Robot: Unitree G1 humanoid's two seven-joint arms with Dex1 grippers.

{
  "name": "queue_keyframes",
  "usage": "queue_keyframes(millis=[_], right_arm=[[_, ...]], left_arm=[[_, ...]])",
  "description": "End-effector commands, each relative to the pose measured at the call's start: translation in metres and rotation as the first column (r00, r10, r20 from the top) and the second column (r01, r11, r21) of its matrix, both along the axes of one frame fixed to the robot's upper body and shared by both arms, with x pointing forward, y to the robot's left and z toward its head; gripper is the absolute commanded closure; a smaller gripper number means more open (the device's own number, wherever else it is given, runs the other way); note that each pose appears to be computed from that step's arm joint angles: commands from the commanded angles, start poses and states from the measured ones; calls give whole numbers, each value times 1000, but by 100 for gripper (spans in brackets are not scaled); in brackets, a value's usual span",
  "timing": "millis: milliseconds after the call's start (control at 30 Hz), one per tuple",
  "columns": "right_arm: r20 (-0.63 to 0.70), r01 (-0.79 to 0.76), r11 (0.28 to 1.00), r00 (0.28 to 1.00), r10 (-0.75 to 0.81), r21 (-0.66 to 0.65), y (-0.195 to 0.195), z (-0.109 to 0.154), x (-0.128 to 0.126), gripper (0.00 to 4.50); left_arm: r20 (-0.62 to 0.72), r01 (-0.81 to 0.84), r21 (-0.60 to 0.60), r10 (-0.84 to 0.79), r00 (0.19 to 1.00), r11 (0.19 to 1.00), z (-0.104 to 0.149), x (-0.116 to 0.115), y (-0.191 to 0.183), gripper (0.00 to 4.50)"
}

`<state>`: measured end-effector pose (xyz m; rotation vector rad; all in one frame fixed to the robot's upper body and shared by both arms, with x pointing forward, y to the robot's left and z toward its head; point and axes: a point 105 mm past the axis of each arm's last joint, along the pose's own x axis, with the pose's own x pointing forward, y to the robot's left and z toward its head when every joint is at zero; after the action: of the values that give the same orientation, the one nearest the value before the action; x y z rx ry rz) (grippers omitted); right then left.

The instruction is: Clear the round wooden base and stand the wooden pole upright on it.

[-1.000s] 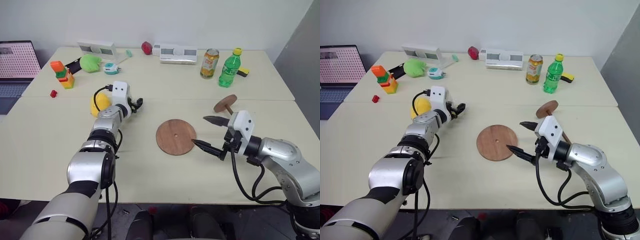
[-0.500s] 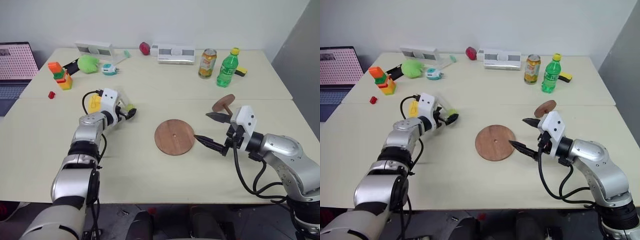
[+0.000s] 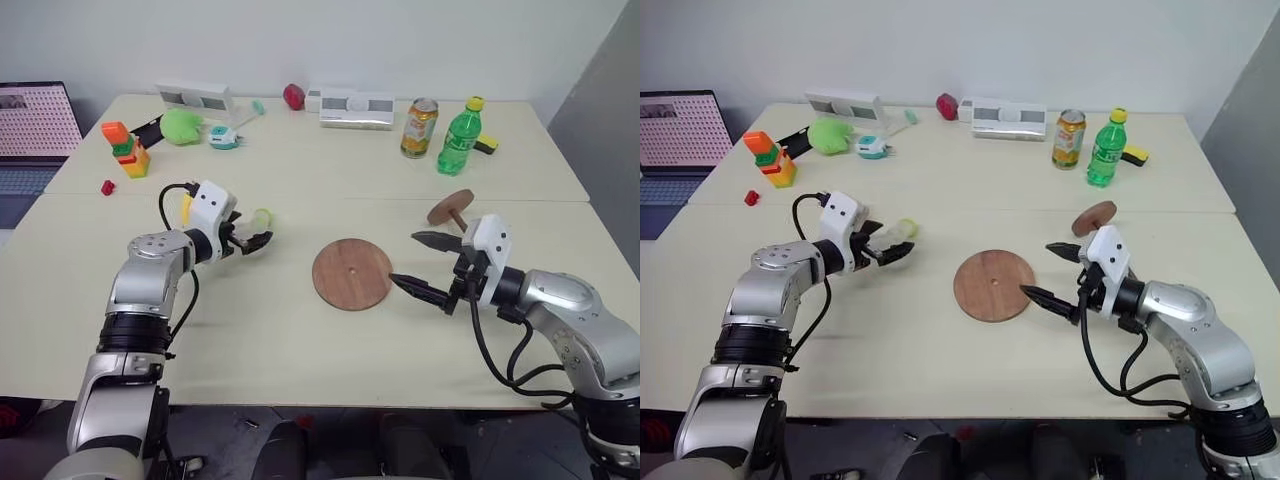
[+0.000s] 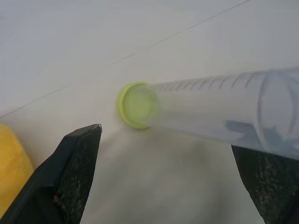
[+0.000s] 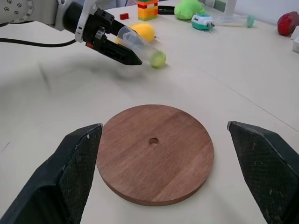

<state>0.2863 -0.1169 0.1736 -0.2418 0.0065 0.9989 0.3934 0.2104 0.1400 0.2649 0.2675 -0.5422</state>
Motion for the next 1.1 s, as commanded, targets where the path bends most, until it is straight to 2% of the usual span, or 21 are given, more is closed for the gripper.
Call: queue_keyframes(millis=[33, 167, 367, 533, 600, 700, 867, 900, 1000, 1100], right_arm=[[47, -20, 1000, 999, 20, 4, 2, 11, -3, 0], [47, -21, 1000, 999, 20, 6, 3, 12, -4, 0], [51, -18, 1000, 999, 18, 2, 2, 11, -5, 0], [51, -14, 1000, 999, 14, -2, 0, 11, -4, 0], [41, -7, 1000, 999, 7, -8, -4, 13, -3, 0], [8, 37, 999, 999, -37, -28, -16, 29, 1, 0], [-24, 152, 968, 987, -160, -198, -39, 38, 14, 0], [-44, 207, 947, 973, -225, -246, -50, 41, 23, 0], [-109, 363, 828, 888, -446, -426, -87, 34, 44, 0], [-185, 397, 789, 829, -527, -469, -100, 23, 52, 0]], left_arm=[[32, 66, 30, -67, 997, 997, 19, -14, -3, 4], [6, 122, 66, -123, 992, 990, 28, -32, 5, 4], [-85, 298, 169, -287, 954, 939, 33, -74, 22, 4], [-81, 420, 136, -412, 907, 897, 43, -88, 14, 4], [-63, 495, 124, -491, 869, 860, 52, -94, 5, 4], [-20, 635, 97, -636, 771, 767, 73, -107, -12, 4], [-21, 748, 86, -749, 662, 659, 82, -115, -28, 4], [-31, 777, 86, -778, 628, 624, 81, -117, -33, 4], [-35, 825, 80, -826, 563, 559, 78, -118, -45, 4], [-38, 832, 99, -833, 552, 547, 73, -113, -50, 4]])
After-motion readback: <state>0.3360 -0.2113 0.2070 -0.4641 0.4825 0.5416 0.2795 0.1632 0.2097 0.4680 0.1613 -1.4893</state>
